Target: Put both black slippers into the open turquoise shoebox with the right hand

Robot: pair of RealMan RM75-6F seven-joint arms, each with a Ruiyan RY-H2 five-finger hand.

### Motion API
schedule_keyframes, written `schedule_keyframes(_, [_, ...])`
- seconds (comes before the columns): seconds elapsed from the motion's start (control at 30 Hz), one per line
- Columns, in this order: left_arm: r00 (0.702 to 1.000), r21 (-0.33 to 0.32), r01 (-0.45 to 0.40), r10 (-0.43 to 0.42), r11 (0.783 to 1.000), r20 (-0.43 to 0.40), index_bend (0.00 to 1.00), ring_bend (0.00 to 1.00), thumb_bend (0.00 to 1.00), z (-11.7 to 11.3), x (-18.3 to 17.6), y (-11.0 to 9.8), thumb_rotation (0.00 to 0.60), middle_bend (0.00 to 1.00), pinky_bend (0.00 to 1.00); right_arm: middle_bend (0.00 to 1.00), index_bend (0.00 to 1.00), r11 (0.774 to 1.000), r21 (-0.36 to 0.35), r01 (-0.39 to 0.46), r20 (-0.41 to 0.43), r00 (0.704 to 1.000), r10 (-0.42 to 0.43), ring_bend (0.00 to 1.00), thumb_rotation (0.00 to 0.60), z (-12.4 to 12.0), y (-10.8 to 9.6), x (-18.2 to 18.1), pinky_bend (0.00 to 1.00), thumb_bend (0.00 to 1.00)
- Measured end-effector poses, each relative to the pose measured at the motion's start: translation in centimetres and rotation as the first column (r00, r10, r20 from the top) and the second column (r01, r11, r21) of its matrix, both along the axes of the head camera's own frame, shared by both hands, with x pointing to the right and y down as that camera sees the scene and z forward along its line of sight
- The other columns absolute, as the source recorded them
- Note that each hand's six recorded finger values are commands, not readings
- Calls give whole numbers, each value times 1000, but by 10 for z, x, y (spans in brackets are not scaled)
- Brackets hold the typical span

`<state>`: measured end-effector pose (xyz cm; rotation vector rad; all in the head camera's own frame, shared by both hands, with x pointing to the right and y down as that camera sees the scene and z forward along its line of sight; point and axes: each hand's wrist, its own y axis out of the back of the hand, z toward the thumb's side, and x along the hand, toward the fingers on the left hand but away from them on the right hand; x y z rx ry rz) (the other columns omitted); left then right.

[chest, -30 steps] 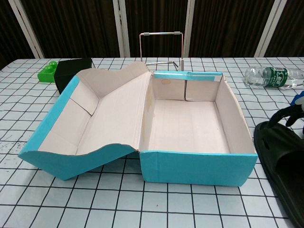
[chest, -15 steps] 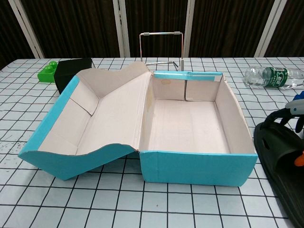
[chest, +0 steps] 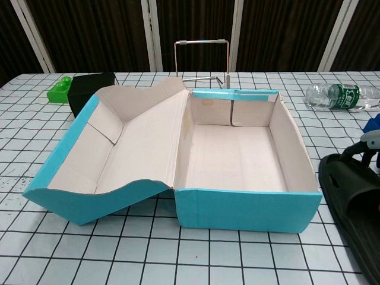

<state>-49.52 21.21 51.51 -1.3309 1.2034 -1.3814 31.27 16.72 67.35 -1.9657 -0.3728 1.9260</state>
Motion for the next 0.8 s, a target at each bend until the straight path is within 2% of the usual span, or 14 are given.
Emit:
schedule_keyframes(0.17, [1000,6,4,-4,1000,-1,235,28,643,-2,-1,0,600,65,97,380,458,1000,27,-5,16,1000,5,452,600,0,-2,-4,290,399])
schedule_keyframes(0.27, [1000,6,6,-6,1000,-2,235,29,643,-2,-2,0,600,65,97,410,474,998,53,-21,36,999,19,473,600,-1,-4,-6,293,469])
schedule_keyframes(0.5, [1000,9,9,-9,1000,-10,235,28,643,-3,-3,0,600,65,97,422,486,995,95,-31,69,997,24,476,600,-6,-7,-10,293,486])
schedule_keyframes(0.8, [1000,14,14,-14,1000,-17,235,28,643,-5,-5,0,600,65,97,426,486,991,131,-11,82,997,0,480,600,-32,-16,-13,293,488])
